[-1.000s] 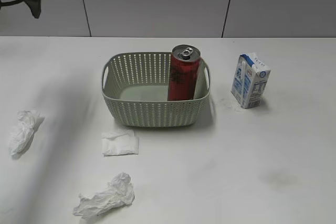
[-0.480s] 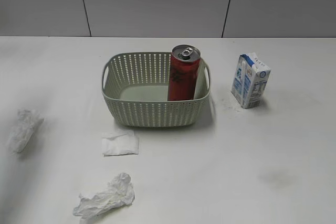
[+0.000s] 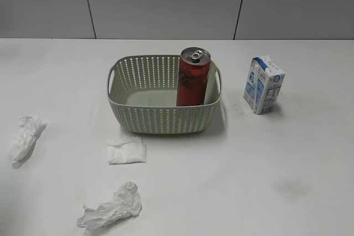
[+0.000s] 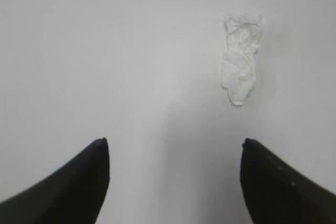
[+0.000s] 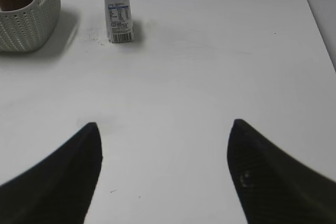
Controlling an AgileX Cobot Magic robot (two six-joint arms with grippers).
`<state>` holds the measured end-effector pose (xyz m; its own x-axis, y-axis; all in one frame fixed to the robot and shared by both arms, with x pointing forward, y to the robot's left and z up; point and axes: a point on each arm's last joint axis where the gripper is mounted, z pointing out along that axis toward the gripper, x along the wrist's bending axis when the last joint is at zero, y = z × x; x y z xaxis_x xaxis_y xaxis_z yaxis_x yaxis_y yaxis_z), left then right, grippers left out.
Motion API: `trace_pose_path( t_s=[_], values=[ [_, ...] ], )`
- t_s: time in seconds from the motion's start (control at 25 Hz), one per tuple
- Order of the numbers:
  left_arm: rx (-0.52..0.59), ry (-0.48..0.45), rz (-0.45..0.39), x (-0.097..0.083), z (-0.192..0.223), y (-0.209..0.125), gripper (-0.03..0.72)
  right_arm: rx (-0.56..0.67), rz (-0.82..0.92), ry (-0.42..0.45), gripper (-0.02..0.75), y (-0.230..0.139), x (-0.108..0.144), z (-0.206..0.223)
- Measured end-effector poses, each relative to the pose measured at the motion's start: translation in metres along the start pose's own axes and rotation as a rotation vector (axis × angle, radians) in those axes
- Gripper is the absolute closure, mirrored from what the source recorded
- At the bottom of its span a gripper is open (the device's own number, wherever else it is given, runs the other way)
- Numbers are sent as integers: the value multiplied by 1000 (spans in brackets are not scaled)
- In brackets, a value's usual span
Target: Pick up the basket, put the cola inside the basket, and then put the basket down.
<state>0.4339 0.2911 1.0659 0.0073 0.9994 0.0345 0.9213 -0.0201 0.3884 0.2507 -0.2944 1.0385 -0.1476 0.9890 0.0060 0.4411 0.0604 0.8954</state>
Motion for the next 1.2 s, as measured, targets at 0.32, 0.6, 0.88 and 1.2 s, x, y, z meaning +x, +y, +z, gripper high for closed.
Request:
trace_pose_path(
  t_s=[0.32,0.6,0.88,1.2],
  values=[
    [-158,-16,-10,4,-16,-76,99,0,1,0,174,0,0,0],
    [-347,-27,-21,8,-35,-115,99,0,1,0,174,0,0,0],
    [-421,-17,-26,11,-47,-147,99,0,1,0,175,0,0,0],
    [-607,-26,-38,14,-62,-172,99,0,2,0,178,0,0,0]
  ],
)
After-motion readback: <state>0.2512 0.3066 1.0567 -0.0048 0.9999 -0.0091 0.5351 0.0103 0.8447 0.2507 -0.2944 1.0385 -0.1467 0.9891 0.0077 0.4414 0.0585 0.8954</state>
